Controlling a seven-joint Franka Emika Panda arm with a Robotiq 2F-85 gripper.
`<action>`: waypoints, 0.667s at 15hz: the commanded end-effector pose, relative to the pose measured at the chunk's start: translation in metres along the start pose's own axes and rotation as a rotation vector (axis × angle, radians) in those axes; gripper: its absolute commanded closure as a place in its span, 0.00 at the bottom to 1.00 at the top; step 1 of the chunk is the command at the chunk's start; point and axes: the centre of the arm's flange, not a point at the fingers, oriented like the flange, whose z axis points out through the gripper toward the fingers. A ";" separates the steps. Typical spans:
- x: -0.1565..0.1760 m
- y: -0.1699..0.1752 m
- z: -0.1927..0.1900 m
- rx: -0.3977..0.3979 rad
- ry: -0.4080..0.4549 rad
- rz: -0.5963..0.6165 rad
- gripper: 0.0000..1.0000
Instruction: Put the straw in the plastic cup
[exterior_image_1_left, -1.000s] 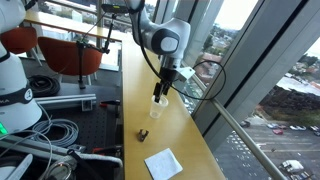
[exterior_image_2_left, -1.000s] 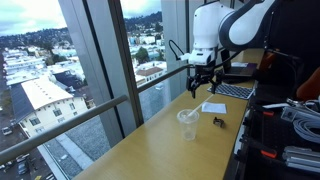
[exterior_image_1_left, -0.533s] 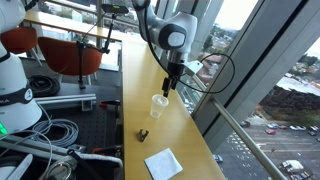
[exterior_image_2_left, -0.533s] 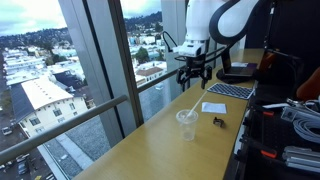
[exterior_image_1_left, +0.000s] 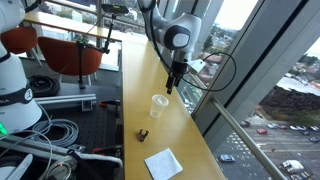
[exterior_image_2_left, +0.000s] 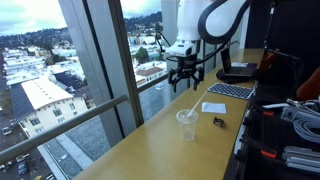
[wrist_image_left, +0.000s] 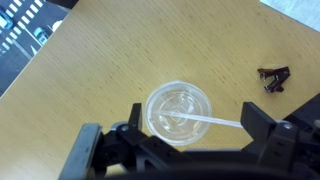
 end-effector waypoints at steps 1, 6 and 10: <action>-0.010 -0.001 0.003 0.077 -0.038 -0.012 0.00; -0.017 -0.028 0.013 0.215 -0.078 -0.029 0.00; -0.012 -0.029 0.022 0.218 -0.035 -0.070 0.00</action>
